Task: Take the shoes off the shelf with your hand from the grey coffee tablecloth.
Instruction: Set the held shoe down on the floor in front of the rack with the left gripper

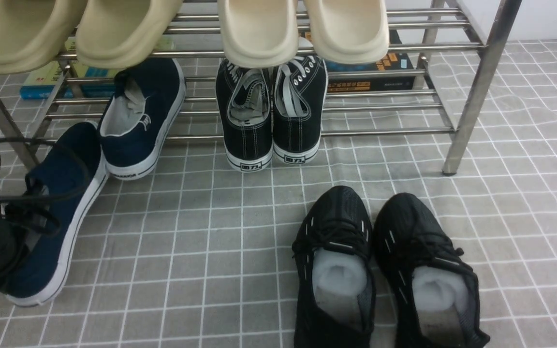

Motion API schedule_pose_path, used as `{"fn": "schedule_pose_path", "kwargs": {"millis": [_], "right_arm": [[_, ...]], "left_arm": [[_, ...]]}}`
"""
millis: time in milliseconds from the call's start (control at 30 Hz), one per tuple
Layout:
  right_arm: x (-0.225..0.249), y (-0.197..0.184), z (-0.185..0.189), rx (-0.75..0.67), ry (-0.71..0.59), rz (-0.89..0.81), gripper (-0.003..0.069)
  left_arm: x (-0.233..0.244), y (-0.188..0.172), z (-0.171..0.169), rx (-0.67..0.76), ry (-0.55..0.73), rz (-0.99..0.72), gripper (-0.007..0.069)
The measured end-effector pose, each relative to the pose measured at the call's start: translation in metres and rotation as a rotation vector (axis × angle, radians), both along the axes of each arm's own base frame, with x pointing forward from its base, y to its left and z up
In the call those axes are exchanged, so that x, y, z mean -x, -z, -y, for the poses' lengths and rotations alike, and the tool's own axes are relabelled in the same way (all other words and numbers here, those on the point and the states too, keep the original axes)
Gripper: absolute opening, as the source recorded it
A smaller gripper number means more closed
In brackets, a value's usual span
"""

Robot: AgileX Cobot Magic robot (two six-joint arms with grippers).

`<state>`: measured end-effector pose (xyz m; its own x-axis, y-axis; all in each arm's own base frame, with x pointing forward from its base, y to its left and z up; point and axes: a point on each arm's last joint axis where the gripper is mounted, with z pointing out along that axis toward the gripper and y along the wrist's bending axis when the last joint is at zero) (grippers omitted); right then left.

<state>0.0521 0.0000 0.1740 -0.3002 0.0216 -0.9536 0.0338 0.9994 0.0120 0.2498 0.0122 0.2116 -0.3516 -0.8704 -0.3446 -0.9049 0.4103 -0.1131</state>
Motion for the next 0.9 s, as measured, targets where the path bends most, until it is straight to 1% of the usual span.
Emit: {"fn": "schedule_pose_path", "kwargs": {"millis": [167,300,400,533,633,667,733,767,833,867,900], "right_arm": [[0.0,0.0,0.0,0.0,0.0,0.0,0.0239],[0.0,0.0,0.0,0.0,0.0,0.0,0.0239],[0.0,0.0,0.0,0.0,0.0,0.0,0.0239],[0.0,0.0,0.0,0.0,0.0,0.0,0.0239],[0.0,0.0,0.0,0.0,0.0,0.0,0.0239],[0.0,0.0,0.0,0.0,0.0,0.0,0.0239],[0.0,0.0,0.0,0.0,0.0,0.0,0.0239],[0.0,0.0,0.0,0.0,0.0,0.0,0.0239],[0.0,0.0,0.0,0.0,0.0,0.0,0.0239],[0.0,0.0,0.0,0.0,0.0,0.0,0.0239],[0.0,0.0,0.0,0.0,0.0,0.0,0.0239]], "left_arm": [[0.015,0.015,-0.001,-0.001,-0.01,-0.09,0.006],[0.015,0.015,-0.001,-0.004,0.006,-0.093,0.006],[0.015,0.015,-0.001,-0.017,0.057,-0.109,0.0062],[0.016,0.015,-0.001,-0.027,0.089,-0.127,0.0078],[0.016,0.015,-0.001,-0.048,0.174,-0.152,0.0144],[0.017,0.015,-0.002,-0.057,0.206,-0.165,0.0176],[0.018,0.013,-0.002,-0.073,0.259,-0.198,0.0253],[0.018,0.011,-0.003,-0.082,0.28,-0.219,0.0314],[0.015,0.005,-0.003,-0.091,0.296,-0.23,0.0373],[0.01,-0.004,-0.003,-0.098,0.307,-0.223,0.0426],[0.006,-0.01,-0.003,-0.099,0.309,-0.211,0.0454]]}}
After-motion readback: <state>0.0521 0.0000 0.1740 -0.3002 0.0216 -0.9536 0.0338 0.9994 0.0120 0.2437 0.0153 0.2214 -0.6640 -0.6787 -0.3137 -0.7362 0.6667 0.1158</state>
